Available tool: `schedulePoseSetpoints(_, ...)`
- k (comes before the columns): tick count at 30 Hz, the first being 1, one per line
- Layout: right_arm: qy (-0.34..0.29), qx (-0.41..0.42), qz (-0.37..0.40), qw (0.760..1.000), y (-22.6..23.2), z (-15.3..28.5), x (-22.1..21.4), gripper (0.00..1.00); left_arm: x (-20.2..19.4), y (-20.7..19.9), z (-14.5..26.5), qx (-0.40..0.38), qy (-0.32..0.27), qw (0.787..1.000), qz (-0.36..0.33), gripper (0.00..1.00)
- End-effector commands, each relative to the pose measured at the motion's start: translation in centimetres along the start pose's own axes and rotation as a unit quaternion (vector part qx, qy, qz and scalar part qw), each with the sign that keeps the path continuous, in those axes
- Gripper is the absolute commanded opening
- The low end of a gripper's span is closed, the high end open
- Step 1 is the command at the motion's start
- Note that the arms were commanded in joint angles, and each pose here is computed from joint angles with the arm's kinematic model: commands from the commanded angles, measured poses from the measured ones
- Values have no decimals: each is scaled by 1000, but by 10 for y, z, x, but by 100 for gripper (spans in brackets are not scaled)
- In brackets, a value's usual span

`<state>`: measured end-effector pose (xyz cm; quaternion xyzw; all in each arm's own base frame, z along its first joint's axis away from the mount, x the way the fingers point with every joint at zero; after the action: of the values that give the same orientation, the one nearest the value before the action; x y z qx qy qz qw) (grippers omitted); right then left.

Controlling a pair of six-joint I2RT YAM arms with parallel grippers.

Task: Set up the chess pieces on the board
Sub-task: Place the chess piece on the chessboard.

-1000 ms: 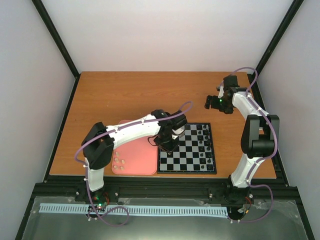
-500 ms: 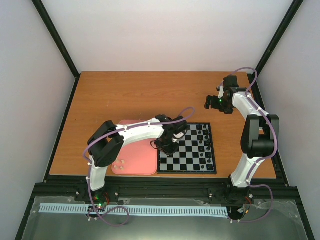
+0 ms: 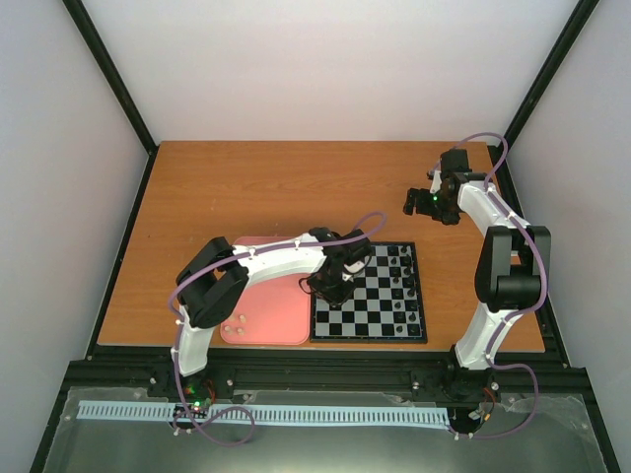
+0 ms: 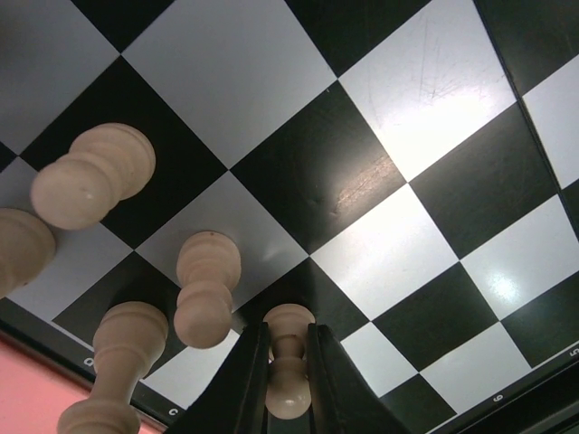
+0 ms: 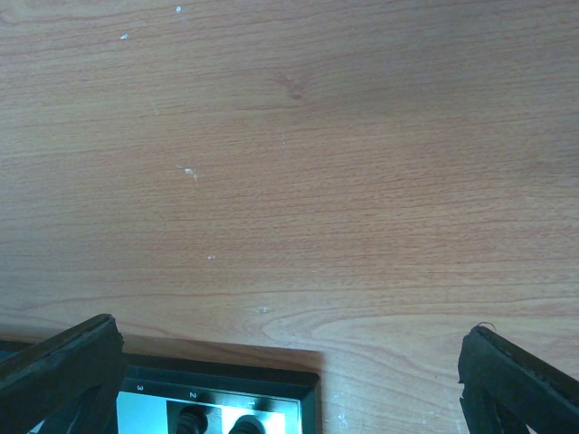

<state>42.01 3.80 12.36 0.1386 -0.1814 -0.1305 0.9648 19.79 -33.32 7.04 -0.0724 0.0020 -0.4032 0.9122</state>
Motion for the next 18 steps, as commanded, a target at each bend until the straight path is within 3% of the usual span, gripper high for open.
schedulePoseSetpoints(1, -13, 3, 11, 1000, 6, 2, 7, 100, 7, -8, -3, -10, -8, 1000, -4, 2)
schedulePoseSetpoints(18, -15, 5, 16, 1000, 7, 7, 7, 100, 11, -10, 3, -12, -15, 1000, -7, 21)
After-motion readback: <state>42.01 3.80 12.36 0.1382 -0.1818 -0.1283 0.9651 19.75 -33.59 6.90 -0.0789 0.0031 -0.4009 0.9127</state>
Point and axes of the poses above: each gripper's point midway between its finger pads, its own z axis back along the fingers, its own y axis along the line the jaws close on, x = y × z, the point moved 3 cm from there along z, back along the fingers, and after that the axes turned 10 degrees about -z, right-handed, at the moved point
